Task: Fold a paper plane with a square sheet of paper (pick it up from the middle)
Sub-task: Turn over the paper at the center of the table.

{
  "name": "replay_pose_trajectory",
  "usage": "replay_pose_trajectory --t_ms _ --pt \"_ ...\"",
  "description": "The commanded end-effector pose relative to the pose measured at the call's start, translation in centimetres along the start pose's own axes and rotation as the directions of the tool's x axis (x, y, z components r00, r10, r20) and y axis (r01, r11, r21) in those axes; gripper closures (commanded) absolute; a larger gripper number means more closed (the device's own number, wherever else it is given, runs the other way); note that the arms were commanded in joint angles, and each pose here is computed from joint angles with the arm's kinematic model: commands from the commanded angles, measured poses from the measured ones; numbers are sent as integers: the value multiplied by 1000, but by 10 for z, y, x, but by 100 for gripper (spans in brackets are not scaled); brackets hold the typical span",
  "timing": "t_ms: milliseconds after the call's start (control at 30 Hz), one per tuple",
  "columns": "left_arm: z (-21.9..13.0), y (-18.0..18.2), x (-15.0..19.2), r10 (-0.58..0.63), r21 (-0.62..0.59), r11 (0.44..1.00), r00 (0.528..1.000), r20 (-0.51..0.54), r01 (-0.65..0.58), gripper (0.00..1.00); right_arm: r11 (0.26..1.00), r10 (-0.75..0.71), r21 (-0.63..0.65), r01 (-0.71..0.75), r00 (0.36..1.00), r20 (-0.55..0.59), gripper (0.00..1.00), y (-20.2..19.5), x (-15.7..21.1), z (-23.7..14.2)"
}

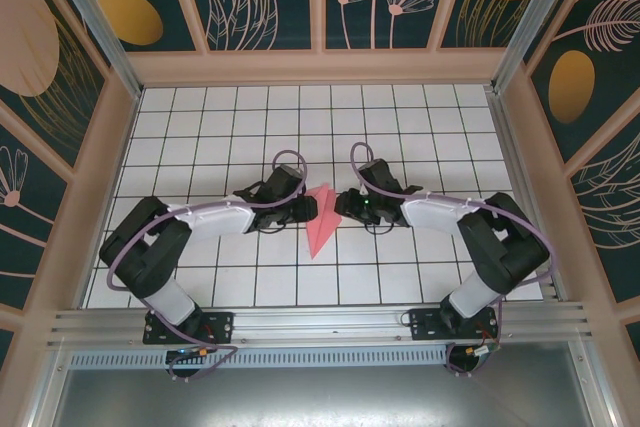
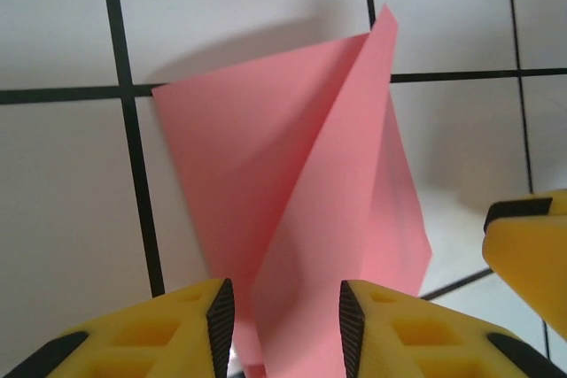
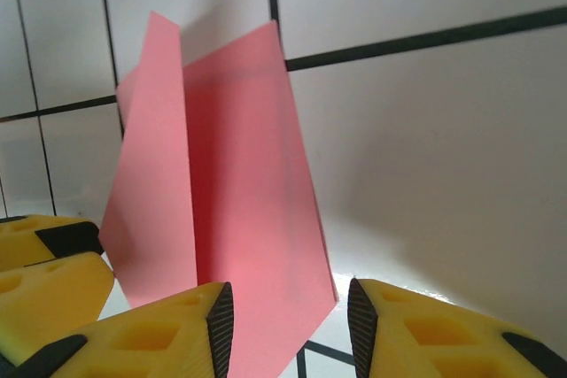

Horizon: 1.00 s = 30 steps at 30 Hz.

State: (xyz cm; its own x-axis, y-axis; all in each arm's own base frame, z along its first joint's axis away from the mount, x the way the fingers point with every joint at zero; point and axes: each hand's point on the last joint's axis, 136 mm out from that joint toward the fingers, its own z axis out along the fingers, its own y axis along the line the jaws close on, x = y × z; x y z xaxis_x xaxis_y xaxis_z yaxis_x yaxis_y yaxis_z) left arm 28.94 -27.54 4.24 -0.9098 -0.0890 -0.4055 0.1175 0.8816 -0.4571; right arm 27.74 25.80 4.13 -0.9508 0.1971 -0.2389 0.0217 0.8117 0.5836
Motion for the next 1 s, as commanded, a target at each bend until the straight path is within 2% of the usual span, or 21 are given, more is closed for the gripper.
replay_pose_trajectory --t_ms 0,533,967 --pt "3 13 -3 28 -70 997 1000 -2 -29 63 998 57 -23 -57 998 -19 58 0 5 8" --pt "33 27 21 52 -103 993 991 -121 -64 66 993 71 -89 -80 993 -99 61 6 26 27" --pt "37 31 29 42 -97 994 989 -139 -56 75 985 61 -152 -76 993 -102 60 27 18 34"
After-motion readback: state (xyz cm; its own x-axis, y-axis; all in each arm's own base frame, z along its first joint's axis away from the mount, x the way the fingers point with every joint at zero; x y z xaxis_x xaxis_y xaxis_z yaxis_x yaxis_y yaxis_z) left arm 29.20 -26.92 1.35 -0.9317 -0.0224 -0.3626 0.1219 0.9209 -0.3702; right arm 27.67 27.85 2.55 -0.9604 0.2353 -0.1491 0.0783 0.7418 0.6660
